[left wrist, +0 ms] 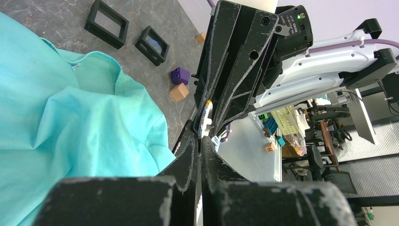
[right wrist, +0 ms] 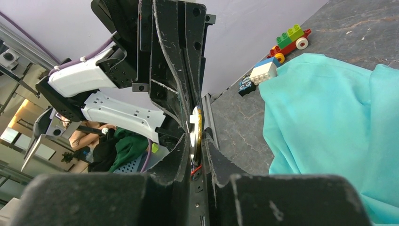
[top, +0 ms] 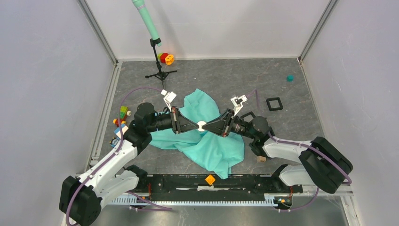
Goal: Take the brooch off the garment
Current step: Close the brooch.
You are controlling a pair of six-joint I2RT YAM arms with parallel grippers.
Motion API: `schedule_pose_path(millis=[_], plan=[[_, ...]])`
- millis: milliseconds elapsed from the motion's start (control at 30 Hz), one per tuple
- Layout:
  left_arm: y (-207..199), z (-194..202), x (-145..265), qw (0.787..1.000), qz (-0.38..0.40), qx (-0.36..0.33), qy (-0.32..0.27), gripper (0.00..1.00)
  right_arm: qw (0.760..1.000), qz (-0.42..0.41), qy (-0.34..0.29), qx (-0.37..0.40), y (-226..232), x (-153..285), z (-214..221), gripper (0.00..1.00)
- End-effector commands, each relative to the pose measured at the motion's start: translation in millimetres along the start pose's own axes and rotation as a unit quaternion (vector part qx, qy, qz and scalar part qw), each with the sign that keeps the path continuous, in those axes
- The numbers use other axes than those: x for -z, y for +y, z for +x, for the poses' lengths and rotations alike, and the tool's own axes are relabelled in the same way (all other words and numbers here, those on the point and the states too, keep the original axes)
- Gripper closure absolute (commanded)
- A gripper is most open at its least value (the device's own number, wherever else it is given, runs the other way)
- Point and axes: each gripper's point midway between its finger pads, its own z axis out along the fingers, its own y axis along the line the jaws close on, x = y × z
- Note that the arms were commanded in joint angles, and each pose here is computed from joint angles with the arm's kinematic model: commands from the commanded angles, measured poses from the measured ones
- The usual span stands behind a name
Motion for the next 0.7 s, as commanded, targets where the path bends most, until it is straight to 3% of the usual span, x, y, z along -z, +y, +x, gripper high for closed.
schedule_pose_path(millis=[0,667], plan=[[-10.9,1.7,0.4,0.999,0.028,-0.022,0.01,0.98,1.0,0.002,-0.01,0.013,0.7,-10.6,-12.4,0.85],[-13.3,6.1,0.3,0.999,0.032,-0.038,0.013,0.98,0.995,0.1,-0.01,-0.007,-39.8,-10.6,-8.5,0.87]])
